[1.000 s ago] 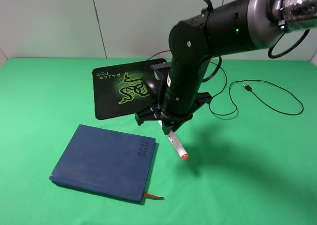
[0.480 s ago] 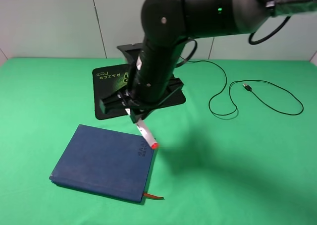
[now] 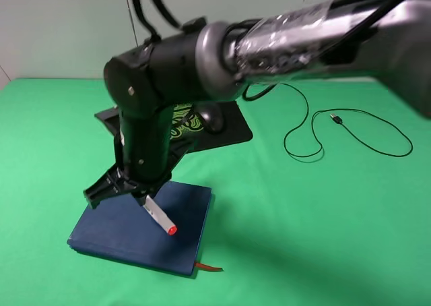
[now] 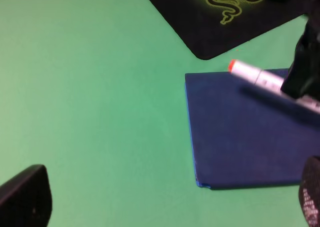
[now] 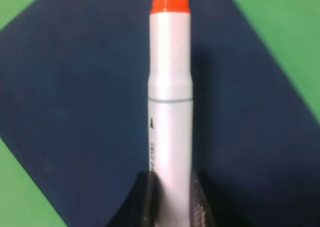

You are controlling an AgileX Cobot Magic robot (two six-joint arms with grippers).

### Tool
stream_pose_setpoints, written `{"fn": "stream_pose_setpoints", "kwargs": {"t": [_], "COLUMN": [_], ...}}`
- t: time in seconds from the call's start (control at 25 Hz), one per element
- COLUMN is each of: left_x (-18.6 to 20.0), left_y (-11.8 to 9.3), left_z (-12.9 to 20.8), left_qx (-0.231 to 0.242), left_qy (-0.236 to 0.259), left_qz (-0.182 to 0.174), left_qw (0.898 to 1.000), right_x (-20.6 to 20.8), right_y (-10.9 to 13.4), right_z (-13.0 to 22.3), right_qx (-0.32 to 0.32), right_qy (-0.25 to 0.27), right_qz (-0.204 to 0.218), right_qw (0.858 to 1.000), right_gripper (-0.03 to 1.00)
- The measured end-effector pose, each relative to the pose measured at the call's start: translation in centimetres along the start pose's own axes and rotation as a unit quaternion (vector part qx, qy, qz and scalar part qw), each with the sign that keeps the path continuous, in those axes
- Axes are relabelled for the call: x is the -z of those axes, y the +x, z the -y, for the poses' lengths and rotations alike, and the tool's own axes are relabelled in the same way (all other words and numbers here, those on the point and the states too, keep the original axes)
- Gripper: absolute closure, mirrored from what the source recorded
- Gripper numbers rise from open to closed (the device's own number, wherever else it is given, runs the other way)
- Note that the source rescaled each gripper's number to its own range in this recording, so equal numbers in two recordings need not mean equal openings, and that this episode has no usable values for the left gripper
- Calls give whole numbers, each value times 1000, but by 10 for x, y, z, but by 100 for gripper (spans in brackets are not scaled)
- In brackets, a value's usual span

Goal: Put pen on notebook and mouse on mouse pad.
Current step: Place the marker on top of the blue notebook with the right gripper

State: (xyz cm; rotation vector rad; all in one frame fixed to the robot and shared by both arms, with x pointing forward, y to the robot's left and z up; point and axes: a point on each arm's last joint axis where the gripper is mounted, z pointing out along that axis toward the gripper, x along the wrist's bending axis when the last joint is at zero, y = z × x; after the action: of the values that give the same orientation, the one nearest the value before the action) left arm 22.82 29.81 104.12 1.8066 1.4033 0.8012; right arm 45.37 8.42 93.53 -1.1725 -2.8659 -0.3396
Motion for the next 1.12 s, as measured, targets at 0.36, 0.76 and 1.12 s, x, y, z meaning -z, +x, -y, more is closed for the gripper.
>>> {"fn": "stream_pose_setpoints", "kwargs": {"t": [0.36,0.76,1.12], "left_x": [0,0,0], "left_y": [0,0,0], "left_z": [0,0,0], "left_qx": [0,0,0], "left_qy": [0,0,0], "left_qz": [0,0,0], "left_qw": [1000,1000,1000], "right_x": [-27,-27,-28], "right_y": [-5,-5,-4], "right_z": [-2,-2,1], "right_qx": [24,23,8], "right_qy": [-4,-1,17], "right_qz": [27,28,21], "right_qw": [999,999,1000], "right_gripper": [95,94,1]}}
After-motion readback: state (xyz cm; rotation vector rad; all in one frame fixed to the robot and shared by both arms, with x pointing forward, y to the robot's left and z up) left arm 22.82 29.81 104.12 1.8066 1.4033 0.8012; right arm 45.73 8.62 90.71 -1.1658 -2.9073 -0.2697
